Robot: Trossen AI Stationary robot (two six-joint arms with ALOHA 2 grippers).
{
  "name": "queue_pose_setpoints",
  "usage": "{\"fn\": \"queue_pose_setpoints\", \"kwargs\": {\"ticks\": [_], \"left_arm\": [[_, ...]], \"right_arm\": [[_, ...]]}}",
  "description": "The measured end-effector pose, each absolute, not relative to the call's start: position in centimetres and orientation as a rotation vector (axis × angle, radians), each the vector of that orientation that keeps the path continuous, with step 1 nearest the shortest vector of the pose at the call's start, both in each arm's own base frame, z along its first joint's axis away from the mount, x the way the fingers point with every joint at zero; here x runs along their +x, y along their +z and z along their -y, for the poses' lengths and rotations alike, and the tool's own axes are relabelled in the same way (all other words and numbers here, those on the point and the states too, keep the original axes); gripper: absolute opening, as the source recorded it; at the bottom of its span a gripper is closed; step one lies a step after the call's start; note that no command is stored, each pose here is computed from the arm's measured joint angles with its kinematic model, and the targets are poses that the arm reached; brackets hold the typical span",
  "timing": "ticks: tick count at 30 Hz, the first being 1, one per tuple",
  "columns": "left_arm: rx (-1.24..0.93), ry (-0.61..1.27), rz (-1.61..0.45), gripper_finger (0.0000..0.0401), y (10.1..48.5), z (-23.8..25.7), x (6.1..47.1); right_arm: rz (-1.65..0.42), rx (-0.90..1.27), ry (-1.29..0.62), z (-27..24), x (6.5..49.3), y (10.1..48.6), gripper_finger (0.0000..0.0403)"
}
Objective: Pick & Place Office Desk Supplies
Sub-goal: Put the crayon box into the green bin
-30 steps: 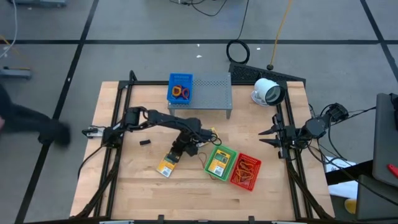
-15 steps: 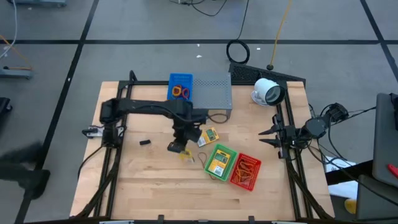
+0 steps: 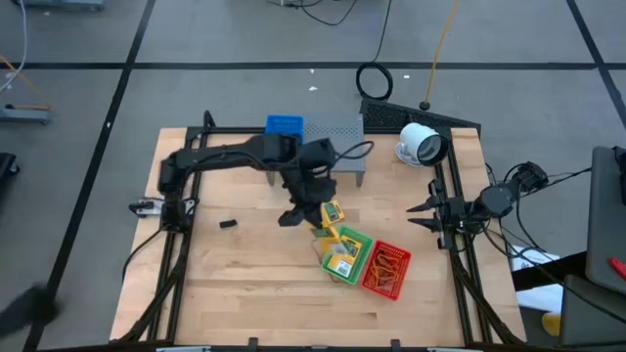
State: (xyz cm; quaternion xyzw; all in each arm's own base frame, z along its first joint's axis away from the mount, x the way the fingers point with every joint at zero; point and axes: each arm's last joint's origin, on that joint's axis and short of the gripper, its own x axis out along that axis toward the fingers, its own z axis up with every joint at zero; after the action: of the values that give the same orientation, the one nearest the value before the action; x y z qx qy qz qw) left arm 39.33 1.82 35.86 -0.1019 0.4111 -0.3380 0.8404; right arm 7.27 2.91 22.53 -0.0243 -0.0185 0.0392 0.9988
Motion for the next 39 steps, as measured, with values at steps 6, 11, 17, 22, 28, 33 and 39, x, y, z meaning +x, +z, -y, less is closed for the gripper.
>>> {"fn": "queue_pose_setpoints", "kwargs": {"ticks": [6,11,17,22,28,33,39], "left_arm": [[-0.176,-0.716,-1.006,0.0000,36.0,-1.9,41.4],[-0.192,-0.716,-1.102,0.0000,33.0,-1.1,42.9],[-0.205,-0.706,-1.100,0.0000,32.3,-0.4,43.9],[-0.224,-0.634,-1.015,0.0000,32.9,-0.5,44.9],[-0.284,-0.354,-0.989,0.0000,33.2,-0.7,46.1],[-0.392,-0.216,-0.921,0.0000,33.7,-0.1,47.0],[-0.522,0.011,-0.913,0.0000,32.3,0.8,47.3]], "right_arm": [[0.036,-0.049,0.079,-2.9,7.3,22.5,0.0094],[0.036,-0.049,0.079,-2.9,7.3,22.5,0.0096],[0.031,-0.052,0.079,-3.0,7.3,22.5,0.0094],[0.030,-0.053,0.079,-3.0,7.4,22.5,0.0095],[0.029,-0.053,0.079,-3.0,7.4,22.5,0.0095],[0.029,-0.053,0.079,-3.0,7.4,22.5,0.0094],[0.029,-0.053,0.079,-3.0,7.4,22.5,0.0096]]}}
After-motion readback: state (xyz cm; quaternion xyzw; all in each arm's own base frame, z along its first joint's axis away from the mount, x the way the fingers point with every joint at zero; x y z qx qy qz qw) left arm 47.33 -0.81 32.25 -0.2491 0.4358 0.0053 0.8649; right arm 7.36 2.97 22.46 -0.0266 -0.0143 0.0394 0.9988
